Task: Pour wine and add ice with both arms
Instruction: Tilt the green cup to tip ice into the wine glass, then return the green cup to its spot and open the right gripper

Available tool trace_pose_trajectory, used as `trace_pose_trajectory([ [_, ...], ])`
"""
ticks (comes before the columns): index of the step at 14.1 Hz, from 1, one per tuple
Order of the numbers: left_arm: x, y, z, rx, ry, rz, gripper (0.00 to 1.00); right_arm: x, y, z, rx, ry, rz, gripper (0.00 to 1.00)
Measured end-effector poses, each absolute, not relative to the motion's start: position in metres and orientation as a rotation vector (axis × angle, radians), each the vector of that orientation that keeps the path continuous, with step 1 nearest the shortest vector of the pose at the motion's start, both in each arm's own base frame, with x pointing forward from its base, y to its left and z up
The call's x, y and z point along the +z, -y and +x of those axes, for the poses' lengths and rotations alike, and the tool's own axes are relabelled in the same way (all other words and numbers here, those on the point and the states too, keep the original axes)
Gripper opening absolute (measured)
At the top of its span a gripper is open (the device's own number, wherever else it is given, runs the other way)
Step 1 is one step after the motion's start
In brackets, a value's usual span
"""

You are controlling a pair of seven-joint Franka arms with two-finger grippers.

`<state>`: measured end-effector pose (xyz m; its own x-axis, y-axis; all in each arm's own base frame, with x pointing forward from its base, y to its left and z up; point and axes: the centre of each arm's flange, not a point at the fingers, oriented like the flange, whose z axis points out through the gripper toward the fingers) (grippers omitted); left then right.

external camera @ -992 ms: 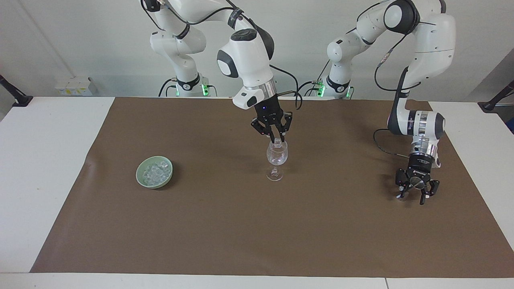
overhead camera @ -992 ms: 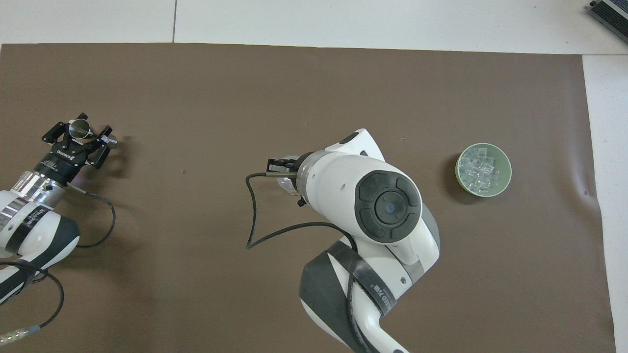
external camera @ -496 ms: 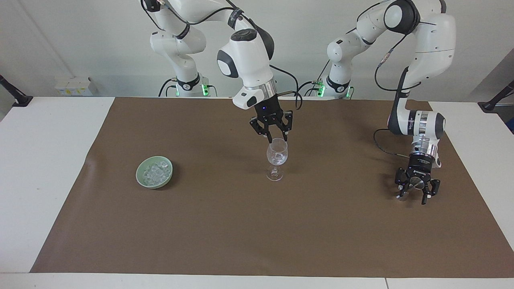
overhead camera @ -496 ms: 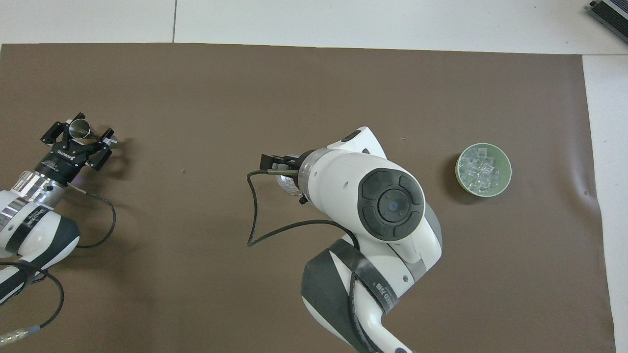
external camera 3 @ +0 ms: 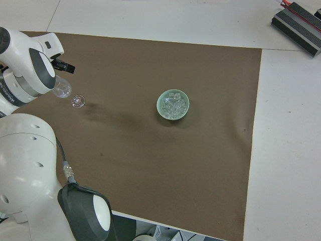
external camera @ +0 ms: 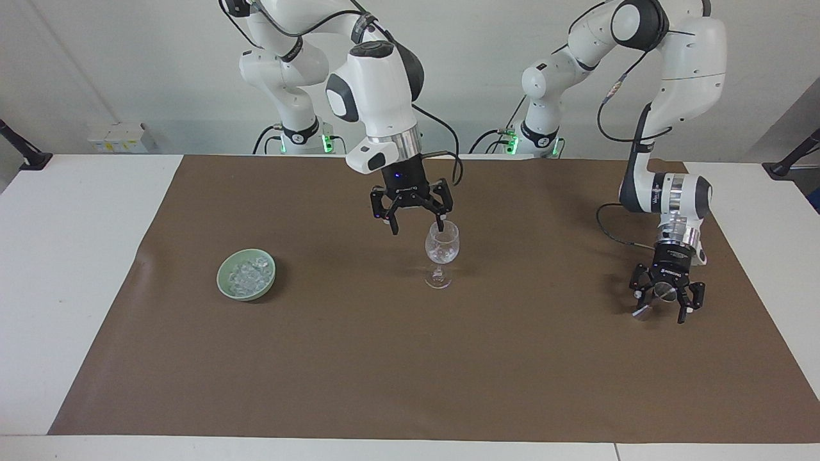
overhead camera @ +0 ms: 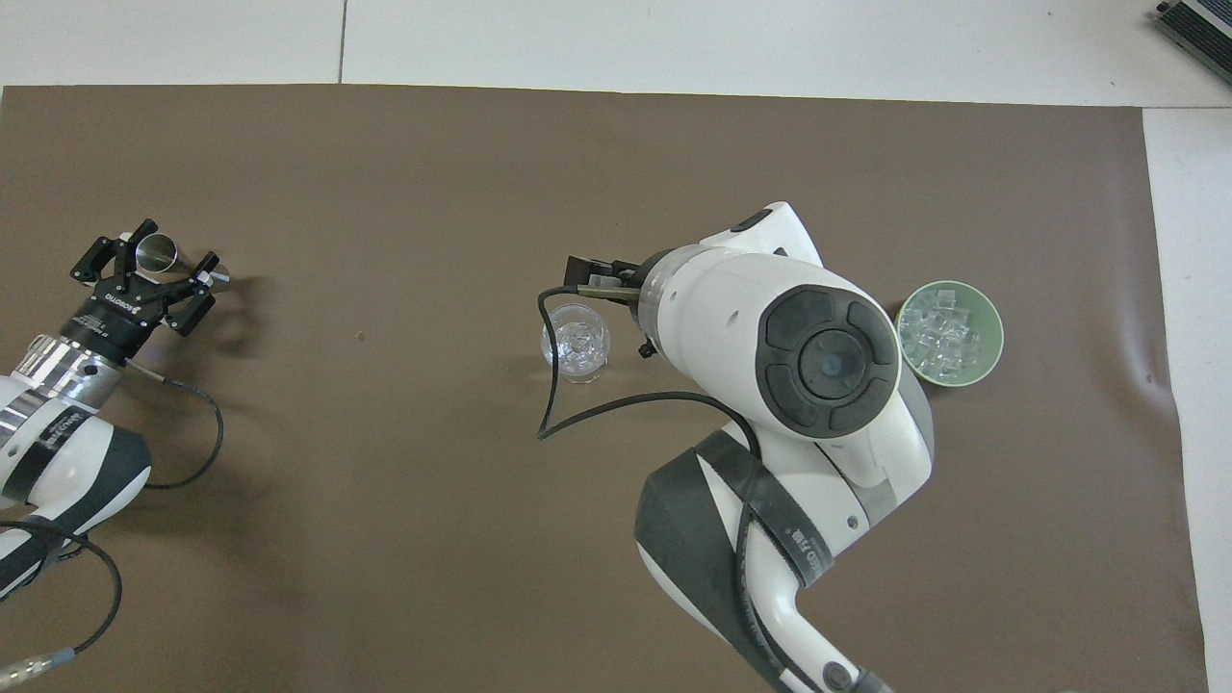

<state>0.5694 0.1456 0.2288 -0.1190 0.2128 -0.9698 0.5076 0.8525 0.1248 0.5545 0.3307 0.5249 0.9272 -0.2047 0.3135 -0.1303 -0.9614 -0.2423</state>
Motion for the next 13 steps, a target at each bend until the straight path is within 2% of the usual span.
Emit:
trace_pose_trajectory([
  [6, 0.234, -0.139, 0.555, -0.276, -1.710, 0.574, 0.90, 0.578, -0.263, 0.534, -0.441, -0.299, -3.075, 1.00],
  [13, 0.252, -0.141, 0.551, -0.245, -1.704, 0.588, 0.91, 0.604, -0.155, 0.555, -0.411, -0.325, -3.163, 1.00],
])
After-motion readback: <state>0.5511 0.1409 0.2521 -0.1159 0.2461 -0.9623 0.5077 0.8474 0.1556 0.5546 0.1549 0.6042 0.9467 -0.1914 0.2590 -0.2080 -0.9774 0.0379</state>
